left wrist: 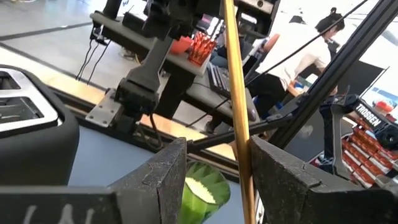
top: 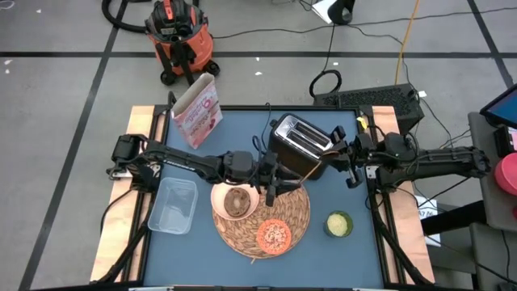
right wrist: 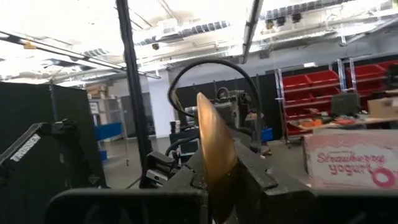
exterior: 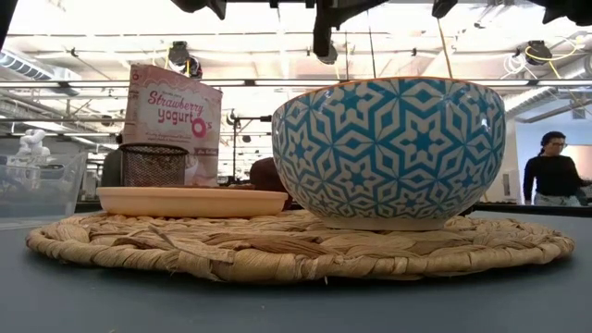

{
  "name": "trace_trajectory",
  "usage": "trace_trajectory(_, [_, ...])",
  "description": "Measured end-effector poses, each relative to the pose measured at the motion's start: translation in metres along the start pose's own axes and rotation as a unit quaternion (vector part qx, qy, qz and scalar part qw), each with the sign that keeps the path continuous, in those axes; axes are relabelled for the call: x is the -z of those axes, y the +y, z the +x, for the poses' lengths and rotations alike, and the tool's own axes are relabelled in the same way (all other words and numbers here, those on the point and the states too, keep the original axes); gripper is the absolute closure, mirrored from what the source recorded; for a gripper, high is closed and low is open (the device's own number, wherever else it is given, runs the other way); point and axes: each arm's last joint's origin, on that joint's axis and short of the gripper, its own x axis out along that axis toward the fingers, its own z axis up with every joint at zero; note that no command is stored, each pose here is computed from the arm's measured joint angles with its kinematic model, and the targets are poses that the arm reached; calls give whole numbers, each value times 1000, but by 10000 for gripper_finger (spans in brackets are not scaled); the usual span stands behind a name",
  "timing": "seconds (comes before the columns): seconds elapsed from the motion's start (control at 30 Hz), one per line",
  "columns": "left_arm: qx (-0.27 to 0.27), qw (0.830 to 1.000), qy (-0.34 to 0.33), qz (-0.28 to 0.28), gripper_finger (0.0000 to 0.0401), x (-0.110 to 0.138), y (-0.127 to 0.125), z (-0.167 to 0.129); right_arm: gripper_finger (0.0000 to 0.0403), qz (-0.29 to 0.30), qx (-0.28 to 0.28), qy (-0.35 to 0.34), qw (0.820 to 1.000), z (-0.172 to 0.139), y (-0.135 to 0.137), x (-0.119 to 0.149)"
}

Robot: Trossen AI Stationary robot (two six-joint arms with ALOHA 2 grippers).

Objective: Arrange a breakfast setting
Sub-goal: Put the gold spoon on the placemat beside the orange bowl

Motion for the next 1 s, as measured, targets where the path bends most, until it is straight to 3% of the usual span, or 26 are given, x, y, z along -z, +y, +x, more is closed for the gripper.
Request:
trace_trajectory(0.2, [34, 999, 38, 2, 222, 0, 9, -1, 380, 27, 15, 17, 999, -7, 1, -1])
trace_trajectory(0.3, [58, 996, 59, -26, 222, -3, 17, -2, 381, 53, 14, 22, 998, -11, 2, -2])
trace_trajectory(0.5, [55, 992, 98, -54, 222, -4, 34, -5, 381, 73, 18, 37, 997, -16, 3, -1])
trace_trajectory(0.83, [0, 988, 150, -49, 222, -15, 50, -24, 381, 140, 43, 94, 985, -18, 1, 10])
trace_trajectory(1.0, [-60, 984, 168, -1, 222, -32, 41, -49, 381, 181, 51, 98, 977, -18, 0, 12])
